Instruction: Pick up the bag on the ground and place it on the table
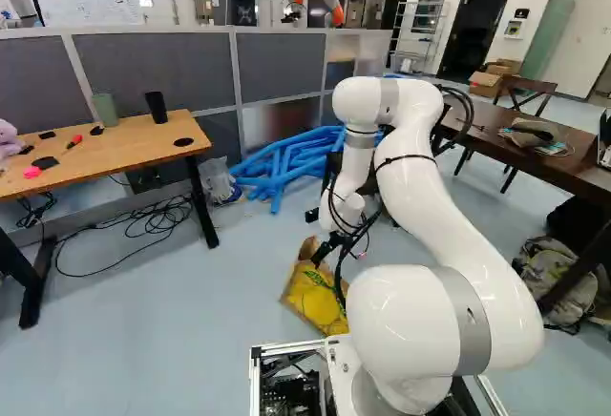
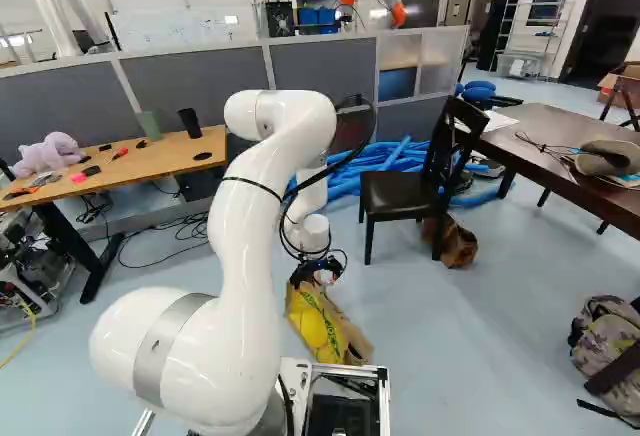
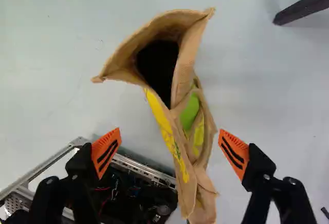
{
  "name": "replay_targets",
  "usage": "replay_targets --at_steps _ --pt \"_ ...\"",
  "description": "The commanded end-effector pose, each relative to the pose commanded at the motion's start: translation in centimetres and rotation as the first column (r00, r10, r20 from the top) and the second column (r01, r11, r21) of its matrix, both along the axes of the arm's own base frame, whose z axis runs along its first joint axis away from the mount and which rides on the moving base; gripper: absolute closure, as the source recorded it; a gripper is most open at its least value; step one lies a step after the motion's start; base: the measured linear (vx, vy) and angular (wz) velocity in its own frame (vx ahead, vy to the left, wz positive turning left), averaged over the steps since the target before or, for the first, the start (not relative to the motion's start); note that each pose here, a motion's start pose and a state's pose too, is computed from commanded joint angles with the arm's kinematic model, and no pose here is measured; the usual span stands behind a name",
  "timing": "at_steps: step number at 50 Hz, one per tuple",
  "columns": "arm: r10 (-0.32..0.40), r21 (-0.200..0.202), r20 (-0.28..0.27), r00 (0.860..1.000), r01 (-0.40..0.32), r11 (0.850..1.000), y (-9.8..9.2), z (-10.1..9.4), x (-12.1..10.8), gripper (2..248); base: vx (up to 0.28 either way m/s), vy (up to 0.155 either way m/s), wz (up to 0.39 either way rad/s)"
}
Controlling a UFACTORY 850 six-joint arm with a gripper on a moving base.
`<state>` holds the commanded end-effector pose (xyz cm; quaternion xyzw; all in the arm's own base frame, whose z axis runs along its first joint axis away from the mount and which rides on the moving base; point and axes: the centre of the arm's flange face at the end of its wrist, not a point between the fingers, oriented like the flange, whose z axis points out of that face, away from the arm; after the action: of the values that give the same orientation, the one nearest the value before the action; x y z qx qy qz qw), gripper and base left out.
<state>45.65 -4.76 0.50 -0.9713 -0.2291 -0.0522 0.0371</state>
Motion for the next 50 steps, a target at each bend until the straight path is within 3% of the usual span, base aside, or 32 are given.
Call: replay_targets --at_steps 16,34,40,50 --pt "0.175 -0.009 0.002 0.985 -0.175 0.985 0.0 -2.4 0.3 3 0.0 0.0 0.0" --pt "0.359 -0.021 0.005 0.933 -0.359 0.933 0.0 -5.2 0.5 3 0.0 0.0 0.0" --pt "0.387 -0.021 0.004 0.922 -0.387 0.922 -0.1 -6.1 0.6 3 0.0 0.0 0.0" --pt "0.396 -0.019 0.0 0.918 -0.396 0.918 -0.1 -7.6 0.7 3 0.0 0.0 0.0"
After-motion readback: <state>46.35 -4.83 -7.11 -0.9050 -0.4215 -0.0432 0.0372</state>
